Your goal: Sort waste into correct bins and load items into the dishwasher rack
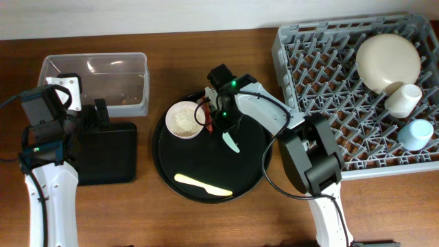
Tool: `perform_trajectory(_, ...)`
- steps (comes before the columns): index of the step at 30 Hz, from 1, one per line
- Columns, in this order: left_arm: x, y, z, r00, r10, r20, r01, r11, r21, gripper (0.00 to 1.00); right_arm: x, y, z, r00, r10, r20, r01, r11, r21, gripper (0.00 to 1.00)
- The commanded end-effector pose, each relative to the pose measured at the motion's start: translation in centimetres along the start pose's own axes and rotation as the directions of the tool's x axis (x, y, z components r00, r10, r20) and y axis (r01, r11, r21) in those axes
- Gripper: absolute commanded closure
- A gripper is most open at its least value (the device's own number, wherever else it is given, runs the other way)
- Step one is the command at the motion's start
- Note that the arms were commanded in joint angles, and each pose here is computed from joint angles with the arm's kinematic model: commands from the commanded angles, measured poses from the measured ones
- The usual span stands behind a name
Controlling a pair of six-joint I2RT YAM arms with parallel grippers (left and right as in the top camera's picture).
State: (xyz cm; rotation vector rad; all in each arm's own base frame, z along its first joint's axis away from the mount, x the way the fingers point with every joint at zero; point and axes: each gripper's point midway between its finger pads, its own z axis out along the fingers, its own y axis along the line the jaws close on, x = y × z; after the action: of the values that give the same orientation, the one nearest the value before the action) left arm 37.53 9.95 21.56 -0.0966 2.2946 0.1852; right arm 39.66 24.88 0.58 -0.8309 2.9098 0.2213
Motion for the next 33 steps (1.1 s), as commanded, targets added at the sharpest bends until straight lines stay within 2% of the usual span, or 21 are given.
perform_trajectory(1, -0.9, 0.4, -0.4, 1.0, -0.015, 0.021, 0.015, 1.0, -0.013, 0.01, 0.3, -0.2, 1.1, 1.0, 0.012, -0.024, -0.011, 0.999, 0.037, 0.73)
perform_trajectory(3, -0.9, 0.4, -0.4, 1.0, -0.015, 0.021, 0.015, 1.0, -0.013, 0.01, 0.4, -0.2, 1.1, 0.999, 0.028, -0.028, -0.027, 0.999, 0.038, 0.82)
perform_trajectory(6, -0.9, 0.4, -0.4, 1.0, -0.015, 0.021, 0.015, 1.0, -0.013, 0.01, 0.4, -0.4, 1.1, 0.999, 0.031, -0.027, -0.03, 0.999, 0.045, 0.88)
perform_trajectory(16, -0.9, 0.4, -0.4, 1.0, -0.015, 0.02, 0.015, 1.0, -0.013, 0.01, 0.8, -1.0, 0.4, 0.998, 0.048, -0.042, -0.046, 0.998, 0.046, 0.88)
perform_trajectory(17, -0.8, 0.4, -0.4, 1.0, -0.015, 0.017, 0.015, 1.0, -0.013, 0.01, 1.0, -1.0, 0.4, 0.997, 0.053, -0.047, -0.051, 0.998, 0.036, 0.78)
perform_trajectory(18, -0.8, 0.4, -0.4, 1.0, -0.015, 0.017, 0.015, 1.0, -0.013, 0.01, 1.2, -0.8, 0.4, 0.997, 0.047, -0.054, -0.045, 0.999, 0.024, 0.61)
perform_trajectory(19, -0.8, 0.4, -0.4, 1.0, -0.015, 0.017, 0.015, 1.0, -0.013, 0.01, 1.3, -0.4, 0.4, 0.998, 0.025, -0.062, -0.025, 1.0, 0.001, 0.58)
perform_trajectory(24, -0.8, 0.4, -0.3, 1.0, -0.015, 0.016, 0.015, 1.0, -0.013, 0.01, 1.4, 1.2, 0.8, 0.997, -0.027, -0.067, 0.024, 0.999, -0.035, 0.58)
perform_trajectory(25, -0.8, 0.4, -0.3, 1.0, -0.015, 0.016, 0.015, 1.0, -0.013, 0.01, 1.5, 1.1, 1.1, 0.997, -0.03, -0.071, 0.028, 0.999, -0.022, 0.6)
perform_trajectory(29, -0.8, 0.4, -0.3, 1.0, -0.015, 0.016, 0.015, 1.0, -0.013, 0.01, 2.7, -0.4, 2.0, 0.993, -0.026, -0.119, 0.034, 0.997, 0.065, 0.76)
perform_trajectory(33, -0.8, 0.4, -0.3, 1.0, -0.015, 0.016, 0.015, 1.0, -0.013, 0.01, 2.9, -0.5, 2.0, 0.992, -0.021, -0.126, 0.03, 0.997, 0.068, 0.82)
